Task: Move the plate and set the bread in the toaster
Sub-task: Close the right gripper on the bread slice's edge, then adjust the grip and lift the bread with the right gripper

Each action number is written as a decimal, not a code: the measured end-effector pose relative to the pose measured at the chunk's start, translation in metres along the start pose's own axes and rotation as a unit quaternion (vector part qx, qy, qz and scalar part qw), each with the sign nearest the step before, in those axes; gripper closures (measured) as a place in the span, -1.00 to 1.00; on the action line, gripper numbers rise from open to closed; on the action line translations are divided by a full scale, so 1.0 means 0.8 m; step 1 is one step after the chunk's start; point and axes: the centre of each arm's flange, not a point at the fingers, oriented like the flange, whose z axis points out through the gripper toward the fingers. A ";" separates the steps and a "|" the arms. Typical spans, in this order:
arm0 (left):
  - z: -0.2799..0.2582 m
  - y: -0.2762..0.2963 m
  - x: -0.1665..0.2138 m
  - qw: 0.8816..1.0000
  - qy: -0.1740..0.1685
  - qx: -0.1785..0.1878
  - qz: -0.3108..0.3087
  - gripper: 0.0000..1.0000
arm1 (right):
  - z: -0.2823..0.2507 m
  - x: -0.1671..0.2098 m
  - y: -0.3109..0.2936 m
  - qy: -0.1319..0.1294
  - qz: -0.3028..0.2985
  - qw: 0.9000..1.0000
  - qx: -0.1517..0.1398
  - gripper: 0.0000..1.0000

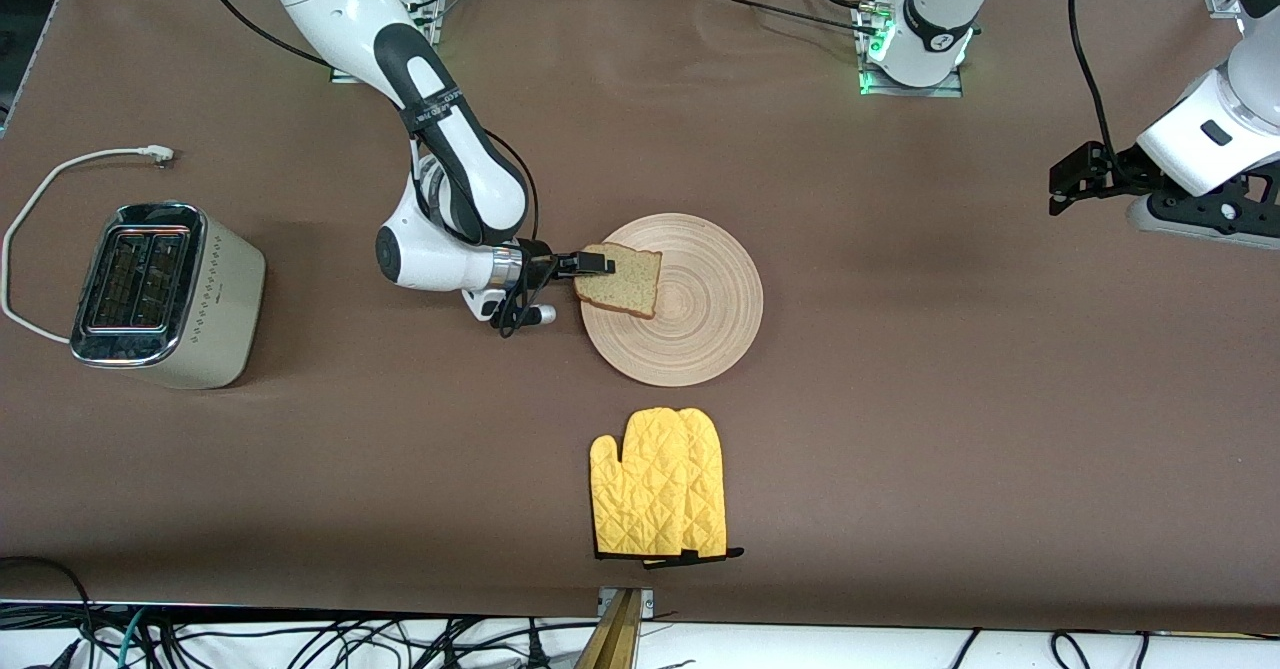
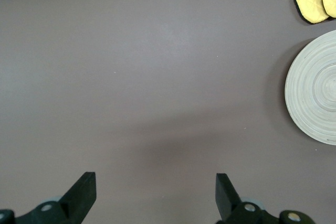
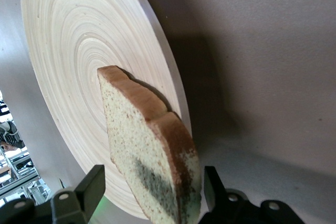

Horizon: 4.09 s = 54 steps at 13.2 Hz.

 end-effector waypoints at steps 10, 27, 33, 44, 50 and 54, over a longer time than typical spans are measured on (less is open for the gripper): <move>0.000 0.009 0.001 1.000 0.000 0.000 0.006 -1.00 | -0.001 0.008 -0.003 0.012 -0.036 0.999 -0.002 0.68; 0.000 0.009 0.002 1.000 0.000 0.000 0.006 -1.00 | -0.017 0.037 0.024 0.030 -0.022 0.999 -0.003 0.00; 0.000 0.009 0.002 1.000 0.000 0.000 0.006 -1.00 | -0.021 0.041 0.017 0.034 -0.027 0.999 0.000 0.22; 0.000 0.010 0.002 1.000 0.000 0.000 0.007 -1.00 | -0.047 0.061 0.002 0.057 -0.042 0.998 0.002 0.06; 0.000 0.010 0.002 1.000 0.000 0.000 0.007 -1.00 | -0.047 0.061 0.002 0.056 -0.044 0.997 0.001 0.16; 0.000 0.010 0.002 1.000 0.000 0.000 0.008 -1.00 | -0.048 0.062 -0.001 0.055 -0.053 0.997 -0.005 0.60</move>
